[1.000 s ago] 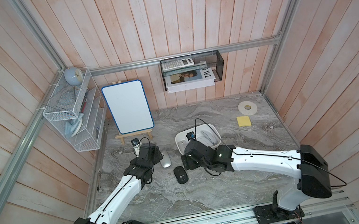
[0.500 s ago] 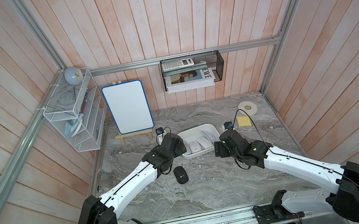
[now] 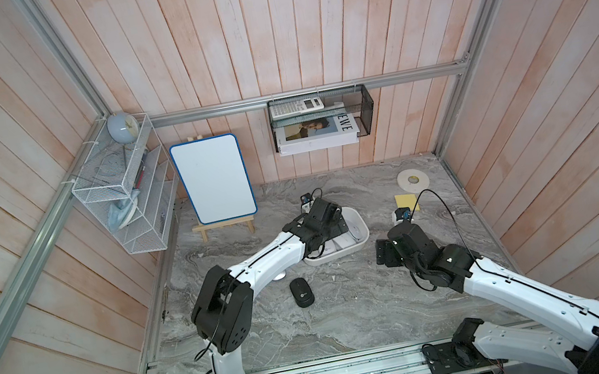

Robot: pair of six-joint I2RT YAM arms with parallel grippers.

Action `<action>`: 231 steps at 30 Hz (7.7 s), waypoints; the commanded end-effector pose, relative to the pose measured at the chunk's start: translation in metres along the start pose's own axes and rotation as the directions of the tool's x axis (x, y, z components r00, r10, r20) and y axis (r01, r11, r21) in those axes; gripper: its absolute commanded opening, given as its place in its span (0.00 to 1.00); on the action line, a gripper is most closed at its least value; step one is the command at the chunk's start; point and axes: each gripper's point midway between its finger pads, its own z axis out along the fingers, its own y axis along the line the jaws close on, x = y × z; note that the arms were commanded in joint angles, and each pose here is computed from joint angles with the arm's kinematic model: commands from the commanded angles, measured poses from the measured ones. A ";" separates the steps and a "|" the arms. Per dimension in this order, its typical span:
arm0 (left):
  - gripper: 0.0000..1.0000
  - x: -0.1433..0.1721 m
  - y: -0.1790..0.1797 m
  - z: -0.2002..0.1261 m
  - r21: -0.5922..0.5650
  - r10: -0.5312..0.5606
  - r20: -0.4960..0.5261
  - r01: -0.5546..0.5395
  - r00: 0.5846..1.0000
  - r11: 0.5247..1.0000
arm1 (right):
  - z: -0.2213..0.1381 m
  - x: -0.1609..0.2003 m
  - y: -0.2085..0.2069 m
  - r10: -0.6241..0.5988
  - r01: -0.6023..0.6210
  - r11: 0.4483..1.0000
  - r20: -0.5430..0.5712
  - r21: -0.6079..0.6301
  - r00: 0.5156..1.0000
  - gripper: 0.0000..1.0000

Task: Take out the mouse from the storage box
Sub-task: Pick up the mouse from the storage box, then place the mouse at the center of the board, then pick up the mouse from the storage box.

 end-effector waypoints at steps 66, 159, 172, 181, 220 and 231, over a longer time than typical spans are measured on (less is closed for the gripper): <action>0.13 -0.019 -0.040 0.016 0.172 -0.018 -0.001 0.018 1.000 0.985 | -0.010 0.018 -0.036 0.057 -0.057 0.998 -0.003 -0.004 0.998 0.92; 0.71 0.152 0.087 -0.053 0.120 0.048 -0.087 -0.037 0.995 0.992 | 0.012 0.026 0.004 0.078 -0.094 0.989 -0.142 -0.112 0.987 0.92; 0.88 0.085 0.087 -0.119 0.004 0.231 0.145 -0.234 0.962 0.972 | 0.005 0.010 0.002 0.004 -0.015 0.996 -0.121 -0.088 0.993 0.93; 0.98 0.030 0.164 -0.147 -0.203 0.157 0.255 -0.106 0.954 0.973 | 0.018 0.004 0.032 -0.040 0.013 0.990 -0.191 -0.142 0.981 0.93; 1.00 0.018 0.232 -0.189 -0.245 0.117 0.421 -0.012 0.900 0.969 | 0.170 0.016 0.104 -0.354 0.384 0.918 -0.629 -0.094 0.693 0.89; 1.00 0.018 0.231 -0.185 -0.248 0.122 0.412 -0.018 0.903 0.969 | 0.177 0.034 0.110 -0.351 0.337 0.929 -0.659 -0.155 0.665 0.86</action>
